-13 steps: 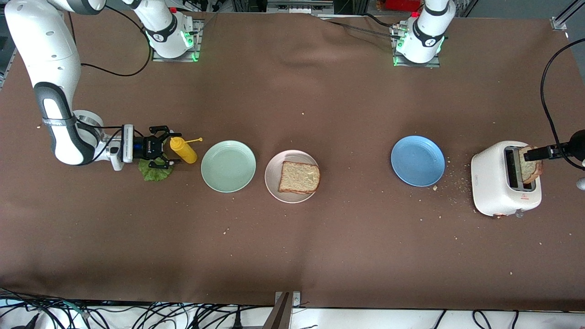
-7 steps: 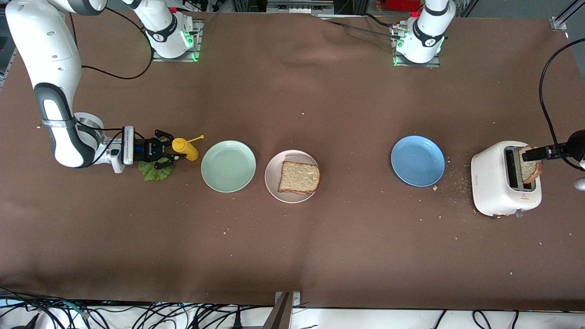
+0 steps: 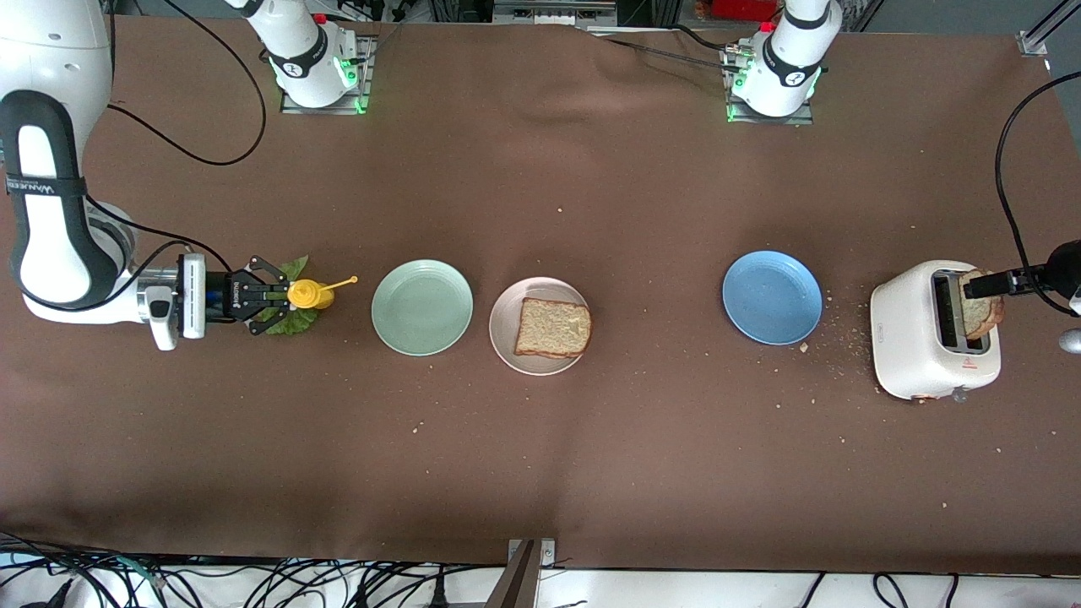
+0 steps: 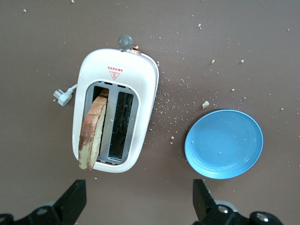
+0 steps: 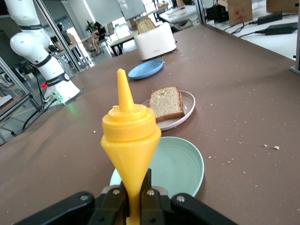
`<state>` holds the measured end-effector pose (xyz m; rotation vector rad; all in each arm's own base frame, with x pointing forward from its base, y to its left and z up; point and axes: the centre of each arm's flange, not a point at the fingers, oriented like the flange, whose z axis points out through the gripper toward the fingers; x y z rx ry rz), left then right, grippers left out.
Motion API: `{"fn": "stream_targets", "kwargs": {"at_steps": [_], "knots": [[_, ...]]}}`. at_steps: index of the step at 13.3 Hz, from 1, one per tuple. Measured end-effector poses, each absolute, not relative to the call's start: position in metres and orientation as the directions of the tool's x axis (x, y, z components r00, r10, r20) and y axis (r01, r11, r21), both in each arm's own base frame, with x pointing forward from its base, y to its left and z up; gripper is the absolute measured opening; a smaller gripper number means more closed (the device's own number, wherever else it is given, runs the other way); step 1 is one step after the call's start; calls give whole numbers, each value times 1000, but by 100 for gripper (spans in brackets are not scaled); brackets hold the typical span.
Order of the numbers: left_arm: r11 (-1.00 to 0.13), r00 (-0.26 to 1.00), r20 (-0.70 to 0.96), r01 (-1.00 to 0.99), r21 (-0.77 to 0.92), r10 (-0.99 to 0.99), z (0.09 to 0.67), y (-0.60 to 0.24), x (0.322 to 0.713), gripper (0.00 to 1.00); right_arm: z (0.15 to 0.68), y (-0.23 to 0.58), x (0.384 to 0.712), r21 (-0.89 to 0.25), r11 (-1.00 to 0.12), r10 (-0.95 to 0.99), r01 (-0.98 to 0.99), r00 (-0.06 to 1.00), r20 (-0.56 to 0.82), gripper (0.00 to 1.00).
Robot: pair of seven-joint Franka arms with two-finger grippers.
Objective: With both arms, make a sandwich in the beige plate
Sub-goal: 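Lift the mustard bottle and carry it toward the bread slice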
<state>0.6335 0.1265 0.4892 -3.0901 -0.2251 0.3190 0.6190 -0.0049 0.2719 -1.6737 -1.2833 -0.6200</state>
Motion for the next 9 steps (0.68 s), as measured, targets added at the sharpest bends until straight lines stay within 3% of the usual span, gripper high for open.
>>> {"fn": "stream_targets", "kwargs": {"at_steps": [4,9], "knots": [[-989,968,-203,139,-41,145,488,126,634,100,351,95,662,-349,-228,728,909,398,559,8],[-990,968,-204,138,-41,143,488,125,634,100,374,233,651,-185,-459,841,869,492,224,8]]}}
